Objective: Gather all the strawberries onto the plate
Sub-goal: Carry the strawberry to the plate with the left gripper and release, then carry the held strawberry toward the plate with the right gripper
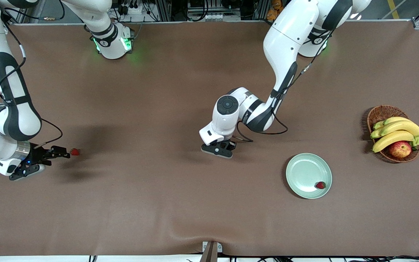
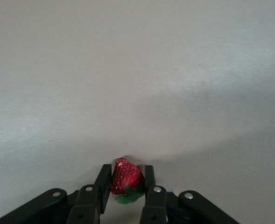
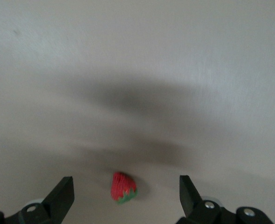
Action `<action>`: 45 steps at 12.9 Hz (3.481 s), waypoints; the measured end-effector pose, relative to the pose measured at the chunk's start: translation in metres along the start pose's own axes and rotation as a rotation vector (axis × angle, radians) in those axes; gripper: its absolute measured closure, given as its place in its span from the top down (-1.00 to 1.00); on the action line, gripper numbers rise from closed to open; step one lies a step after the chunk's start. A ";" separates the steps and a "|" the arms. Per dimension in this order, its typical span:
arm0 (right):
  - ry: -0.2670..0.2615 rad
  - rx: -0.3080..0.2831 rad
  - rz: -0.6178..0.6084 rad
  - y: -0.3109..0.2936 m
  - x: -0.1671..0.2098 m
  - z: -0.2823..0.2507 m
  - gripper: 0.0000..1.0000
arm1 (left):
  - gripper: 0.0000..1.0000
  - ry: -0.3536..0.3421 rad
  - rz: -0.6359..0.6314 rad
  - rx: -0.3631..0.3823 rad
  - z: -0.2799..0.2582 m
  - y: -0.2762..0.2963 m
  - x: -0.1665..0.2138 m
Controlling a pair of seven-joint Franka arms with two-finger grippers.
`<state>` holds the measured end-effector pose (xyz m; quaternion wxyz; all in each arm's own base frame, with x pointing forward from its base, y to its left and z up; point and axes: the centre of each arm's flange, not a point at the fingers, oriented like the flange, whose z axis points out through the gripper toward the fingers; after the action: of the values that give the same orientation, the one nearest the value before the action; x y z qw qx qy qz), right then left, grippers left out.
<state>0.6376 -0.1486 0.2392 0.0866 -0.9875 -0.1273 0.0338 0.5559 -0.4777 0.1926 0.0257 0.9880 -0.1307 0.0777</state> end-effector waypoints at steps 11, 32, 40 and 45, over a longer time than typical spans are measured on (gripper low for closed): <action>-0.159 -0.195 -0.246 -0.041 0.011 0.051 1.00 | -0.34 -0.113 0.074 0.093 -0.108 -0.245 0.054; -0.184 -0.192 -0.321 -0.045 -0.001 0.069 -0.33 | 1.00 -0.078 0.123 0.079 -0.043 -0.356 0.043; 0.056 -0.127 -0.449 -0.175 0.061 0.029 -0.34 | 1.00 -0.063 0.123 0.079 -0.049 -0.355 0.047; 0.170 -0.063 -0.544 -0.272 0.082 0.030 -0.34 | 1.00 -0.063 0.123 0.080 -0.050 -0.355 0.048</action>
<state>0.6471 0.1369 0.2546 0.0723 -0.9186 -0.3807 -0.0775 0.6871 -0.1437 0.2384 -0.0226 0.9804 -0.1886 0.0532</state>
